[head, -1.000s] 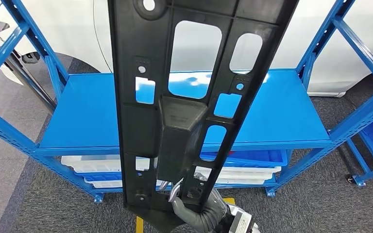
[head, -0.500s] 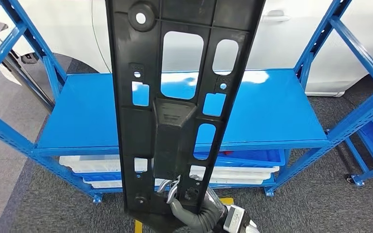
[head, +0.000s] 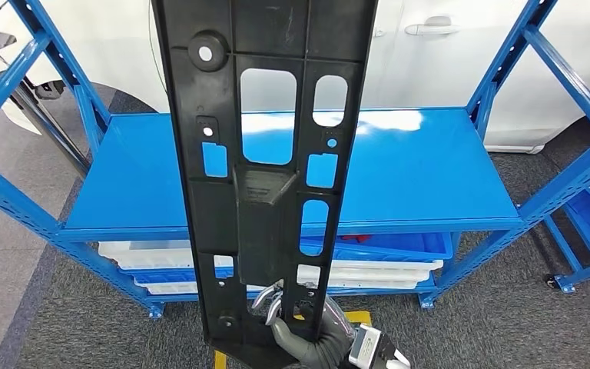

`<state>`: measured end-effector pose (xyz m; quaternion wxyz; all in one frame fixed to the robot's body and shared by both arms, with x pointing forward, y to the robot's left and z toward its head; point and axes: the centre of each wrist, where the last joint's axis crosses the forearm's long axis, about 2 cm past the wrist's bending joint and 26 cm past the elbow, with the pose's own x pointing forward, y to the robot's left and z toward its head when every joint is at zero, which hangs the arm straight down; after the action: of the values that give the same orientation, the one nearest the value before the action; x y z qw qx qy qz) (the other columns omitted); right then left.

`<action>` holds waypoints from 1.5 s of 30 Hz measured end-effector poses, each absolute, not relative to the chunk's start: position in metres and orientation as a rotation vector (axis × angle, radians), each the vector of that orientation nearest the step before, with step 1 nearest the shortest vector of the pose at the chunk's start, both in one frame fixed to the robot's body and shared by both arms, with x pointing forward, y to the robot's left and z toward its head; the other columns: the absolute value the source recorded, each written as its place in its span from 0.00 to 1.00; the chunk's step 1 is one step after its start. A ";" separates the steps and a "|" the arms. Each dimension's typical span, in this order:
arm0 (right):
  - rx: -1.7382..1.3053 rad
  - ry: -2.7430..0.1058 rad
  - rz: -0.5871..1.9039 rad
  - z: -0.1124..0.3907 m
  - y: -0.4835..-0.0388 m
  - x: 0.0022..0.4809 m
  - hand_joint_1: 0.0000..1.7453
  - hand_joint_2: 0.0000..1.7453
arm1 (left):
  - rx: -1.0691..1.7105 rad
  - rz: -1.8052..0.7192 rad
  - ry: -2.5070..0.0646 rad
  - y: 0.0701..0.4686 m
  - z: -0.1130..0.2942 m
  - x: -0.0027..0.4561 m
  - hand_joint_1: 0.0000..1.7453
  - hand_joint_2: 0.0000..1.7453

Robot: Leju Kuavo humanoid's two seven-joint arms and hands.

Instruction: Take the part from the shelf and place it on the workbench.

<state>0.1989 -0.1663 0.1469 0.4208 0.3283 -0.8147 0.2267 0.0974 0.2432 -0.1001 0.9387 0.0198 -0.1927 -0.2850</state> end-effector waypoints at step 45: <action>0.856 -2.028 0.571 0.143 -0.168 0.199 1.00 1.00 | 0.040 -0.588 -0.395 0.245 -0.099 0.104 0.00 1.00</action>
<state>0.1990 -0.1681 0.1431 0.4201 0.3415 -0.8093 0.2277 0.1044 0.2450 -0.0987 0.9377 0.0196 -0.1933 -0.2879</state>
